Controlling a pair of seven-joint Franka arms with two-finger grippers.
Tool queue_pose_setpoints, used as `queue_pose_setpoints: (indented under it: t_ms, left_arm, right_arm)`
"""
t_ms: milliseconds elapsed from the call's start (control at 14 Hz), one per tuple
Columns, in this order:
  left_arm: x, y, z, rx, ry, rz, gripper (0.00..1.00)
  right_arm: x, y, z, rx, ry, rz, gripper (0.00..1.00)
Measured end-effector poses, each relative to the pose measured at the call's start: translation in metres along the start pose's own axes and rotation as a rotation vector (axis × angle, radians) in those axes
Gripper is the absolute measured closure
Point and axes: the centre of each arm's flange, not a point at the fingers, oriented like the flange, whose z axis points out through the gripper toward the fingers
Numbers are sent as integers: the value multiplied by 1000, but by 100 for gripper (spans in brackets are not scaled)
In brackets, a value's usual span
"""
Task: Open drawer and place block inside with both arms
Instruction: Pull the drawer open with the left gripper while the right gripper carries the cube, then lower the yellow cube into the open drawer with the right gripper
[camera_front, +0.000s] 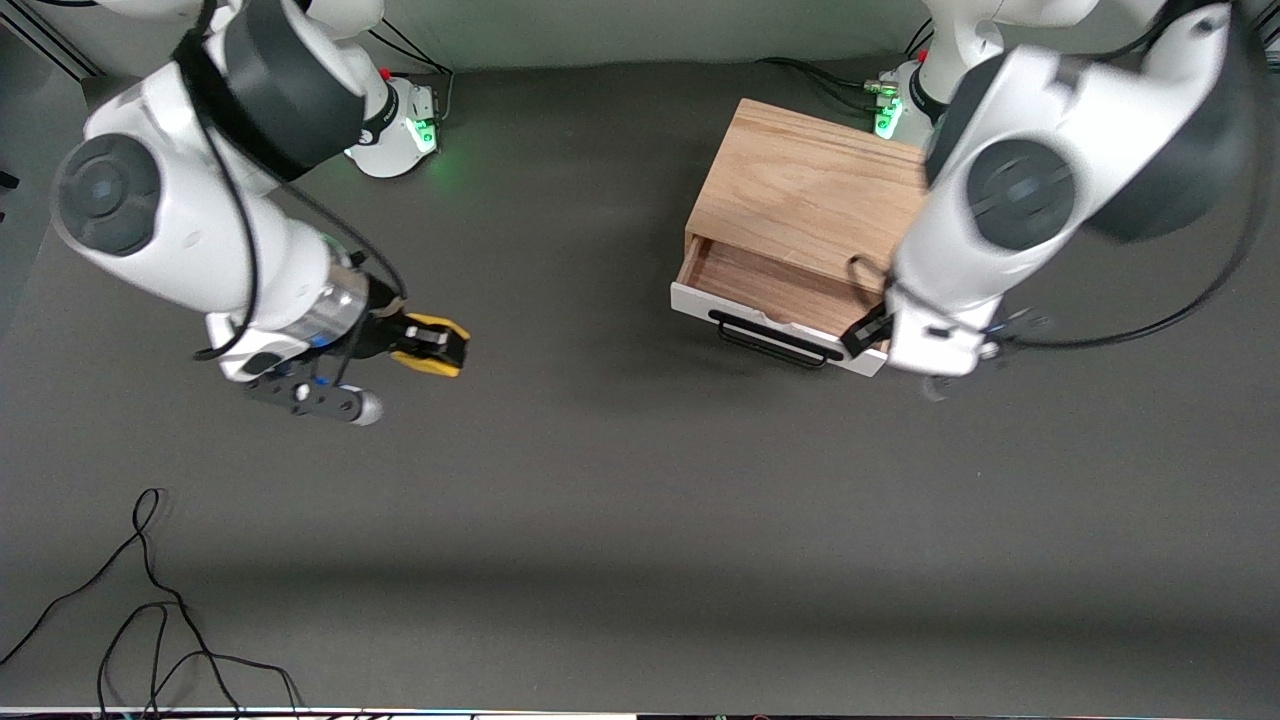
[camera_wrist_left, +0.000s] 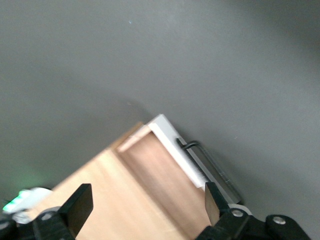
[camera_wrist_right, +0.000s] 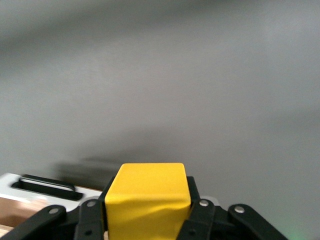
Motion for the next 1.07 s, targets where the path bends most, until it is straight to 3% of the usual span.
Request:
queue_pose_setpoints:
  t_ms: [286, 500, 714, 1071]
  left_arm:
    - [10, -76, -51, -30, 30, 183, 0]
    - [22, -109, -66, -49, 61, 353, 0]
    - [43, -126, -63, -61, 80, 440, 0]
    - [48, -128, -56, -59, 67, 461, 0]
  right_arm:
    - [-49, -69, 30, 65, 17, 117, 45]
    - [-105, -128, 70, 98, 12, 138, 45]
    - [-157, -171, 125, 66, 37, 88, 45]
    - [-222, -210, 230, -5, 42, -29, 45]
